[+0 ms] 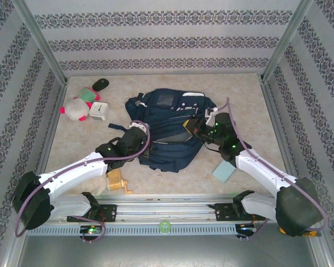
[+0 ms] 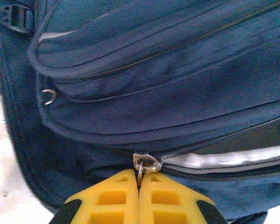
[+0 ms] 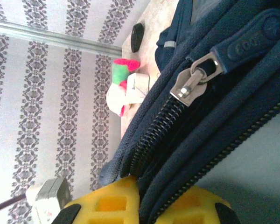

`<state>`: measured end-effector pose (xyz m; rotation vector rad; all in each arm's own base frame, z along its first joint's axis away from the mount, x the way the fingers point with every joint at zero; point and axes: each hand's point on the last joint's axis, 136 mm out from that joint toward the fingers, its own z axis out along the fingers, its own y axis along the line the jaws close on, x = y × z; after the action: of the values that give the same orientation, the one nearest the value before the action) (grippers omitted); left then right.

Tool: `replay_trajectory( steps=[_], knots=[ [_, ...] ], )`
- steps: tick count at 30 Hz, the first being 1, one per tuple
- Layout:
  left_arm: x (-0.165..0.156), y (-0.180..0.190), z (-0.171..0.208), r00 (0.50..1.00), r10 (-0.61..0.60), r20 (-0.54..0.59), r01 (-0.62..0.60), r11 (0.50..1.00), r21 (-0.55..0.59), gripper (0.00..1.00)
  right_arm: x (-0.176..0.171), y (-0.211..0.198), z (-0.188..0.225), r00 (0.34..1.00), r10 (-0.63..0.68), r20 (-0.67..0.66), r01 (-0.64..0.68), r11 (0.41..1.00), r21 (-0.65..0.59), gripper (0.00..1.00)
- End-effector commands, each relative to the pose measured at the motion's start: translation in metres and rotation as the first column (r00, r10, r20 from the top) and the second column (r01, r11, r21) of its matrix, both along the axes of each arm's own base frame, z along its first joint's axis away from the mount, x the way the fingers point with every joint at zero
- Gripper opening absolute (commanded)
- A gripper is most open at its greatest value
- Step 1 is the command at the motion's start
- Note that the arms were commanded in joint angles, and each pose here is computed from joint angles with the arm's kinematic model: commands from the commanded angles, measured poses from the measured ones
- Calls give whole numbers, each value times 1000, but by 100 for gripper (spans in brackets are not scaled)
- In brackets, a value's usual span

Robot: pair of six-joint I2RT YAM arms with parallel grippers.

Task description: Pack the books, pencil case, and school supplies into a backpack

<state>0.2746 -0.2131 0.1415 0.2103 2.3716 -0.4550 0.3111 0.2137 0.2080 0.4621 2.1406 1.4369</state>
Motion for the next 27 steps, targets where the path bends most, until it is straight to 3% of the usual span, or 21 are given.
replay_trajectory(
  steps=[1, 4, 6, 9, 12, 15, 18, 23, 27],
  knots=[
    [5, 12, -4, 996, -80, 29, 79, 997, 13, 0, 4, -12, 39, 990, 91, 106, -94, 995, 30, 0],
    [8, -4, 4, 981, -182, 64, 187, 980, -73, 0, -1, -26, 29, 986, 144, 78, -140, 988, -60, 41],
    [10, -10, 5, 972, -225, 73, 230, 970, -77, 0, -12, -38, 18, 984, 167, 69, -148, 964, -222, 54],
    [12, -19, 6, 956, -282, 76, 287, 955, -71, 0, -28, -64, 8, 977, 186, 101, -113, 863, -493, 58],
    [13, -25, 9, 943, -319, 91, 327, 941, -91, 0, -38, -62, 17, 928, 297, 225, -90, 764, -639, 60],
    [13, -26, 14, 936, -337, 106, 347, 933, -96, 0, -46, -25, 26, 751, 549, 365, -82, 627, -775, 62],
    [12, -26, 18, 930, -347, 117, 359, 928, -101, 0, -53, 15, 19, 544, 752, 372, -78, 487, -870, 65],
    [9, -27, 28, 921, -358, 152, 376, 919, -116, 0, -46, 63, -6, 362, 880, 308, -151, 382, -912, 65],
    [9, -26, 32, 920, -355, 165, 376, 919, -117, 0, -52, 90, -25, 241, 929, 282, -227, 336, -914, 65]
  ],
)
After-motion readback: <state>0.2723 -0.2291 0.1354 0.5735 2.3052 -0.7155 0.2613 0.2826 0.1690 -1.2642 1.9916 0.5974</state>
